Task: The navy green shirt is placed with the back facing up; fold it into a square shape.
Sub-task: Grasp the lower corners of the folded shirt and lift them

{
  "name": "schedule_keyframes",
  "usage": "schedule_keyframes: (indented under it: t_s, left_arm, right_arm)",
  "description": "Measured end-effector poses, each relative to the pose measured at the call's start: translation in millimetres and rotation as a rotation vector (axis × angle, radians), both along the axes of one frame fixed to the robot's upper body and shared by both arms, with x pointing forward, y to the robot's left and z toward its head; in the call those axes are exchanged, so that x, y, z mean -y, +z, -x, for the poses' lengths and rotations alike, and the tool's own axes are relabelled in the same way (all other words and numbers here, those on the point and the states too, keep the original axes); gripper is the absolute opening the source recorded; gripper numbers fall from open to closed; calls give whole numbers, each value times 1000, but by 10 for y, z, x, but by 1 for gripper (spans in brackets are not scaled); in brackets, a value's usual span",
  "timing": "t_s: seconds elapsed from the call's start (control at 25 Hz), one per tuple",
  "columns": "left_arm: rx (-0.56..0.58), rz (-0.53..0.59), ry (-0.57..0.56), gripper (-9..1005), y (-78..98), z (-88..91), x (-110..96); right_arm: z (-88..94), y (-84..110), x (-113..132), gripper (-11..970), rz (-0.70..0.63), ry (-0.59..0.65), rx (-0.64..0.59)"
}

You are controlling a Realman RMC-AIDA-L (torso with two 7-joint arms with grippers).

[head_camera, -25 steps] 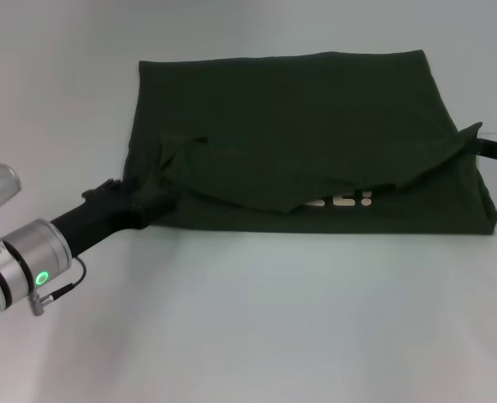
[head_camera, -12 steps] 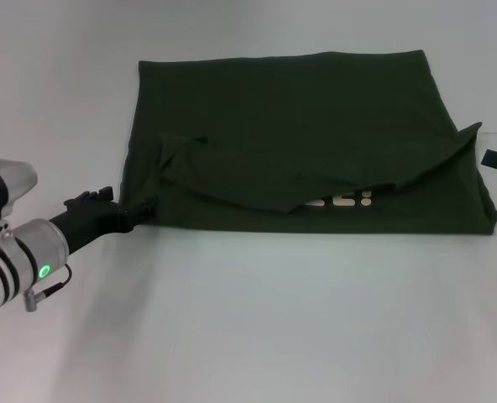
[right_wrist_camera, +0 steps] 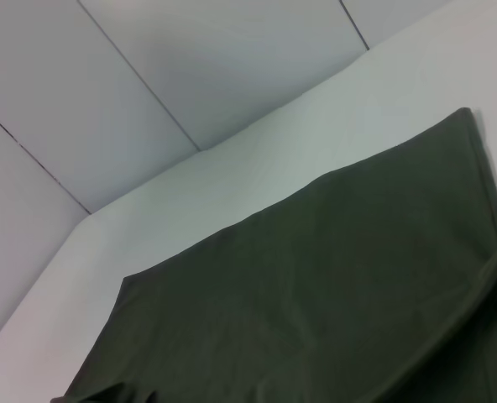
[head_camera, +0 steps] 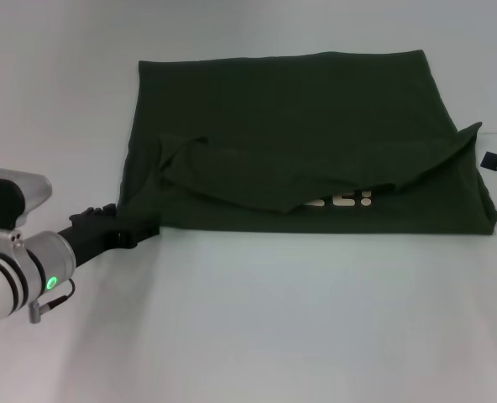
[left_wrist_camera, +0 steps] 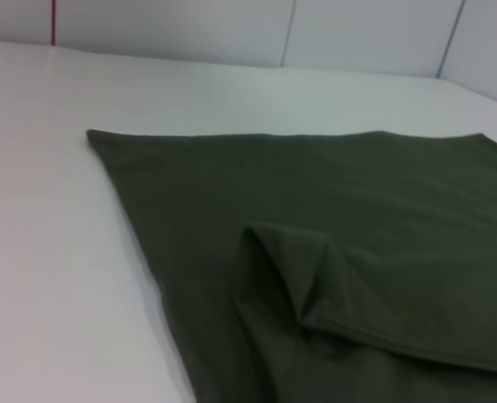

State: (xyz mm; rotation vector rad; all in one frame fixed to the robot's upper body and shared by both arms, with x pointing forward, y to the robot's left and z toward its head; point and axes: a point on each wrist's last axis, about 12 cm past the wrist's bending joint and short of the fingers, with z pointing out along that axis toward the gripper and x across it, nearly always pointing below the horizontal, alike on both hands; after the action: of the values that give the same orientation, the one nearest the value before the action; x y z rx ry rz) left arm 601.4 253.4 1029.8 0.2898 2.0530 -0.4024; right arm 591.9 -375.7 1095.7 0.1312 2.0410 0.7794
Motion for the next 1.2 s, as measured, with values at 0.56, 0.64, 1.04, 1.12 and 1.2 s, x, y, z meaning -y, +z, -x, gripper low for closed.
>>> schedule_keyframes:
  t_s: [0.56, 0.64, 1.04, 1.12, 1.2]
  left_arm:
    - [-2, -42, 1, 882, -19, -5, -6]
    - [-1, -48, -5, 883, -21, -4, 1]
    - [-6, -62, -30, 883, -44, 18, 35]
    - [-6, -62, -30, 883, -43, 16, 35]
    - [-3, -66, -28, 882, -35, 7, 32]
  right_arm:
    - [55, -79, 22, 628, -6, -22, -23]
    - [57, -88, 19, 628, -9, -23, -26]
    - [56, -91, 22, 627, -7, -27, -27]
    - [56, -91, 22, 627, -7, -27, -27]
    - [56, -91, 22, 627, -7, -27, -27]
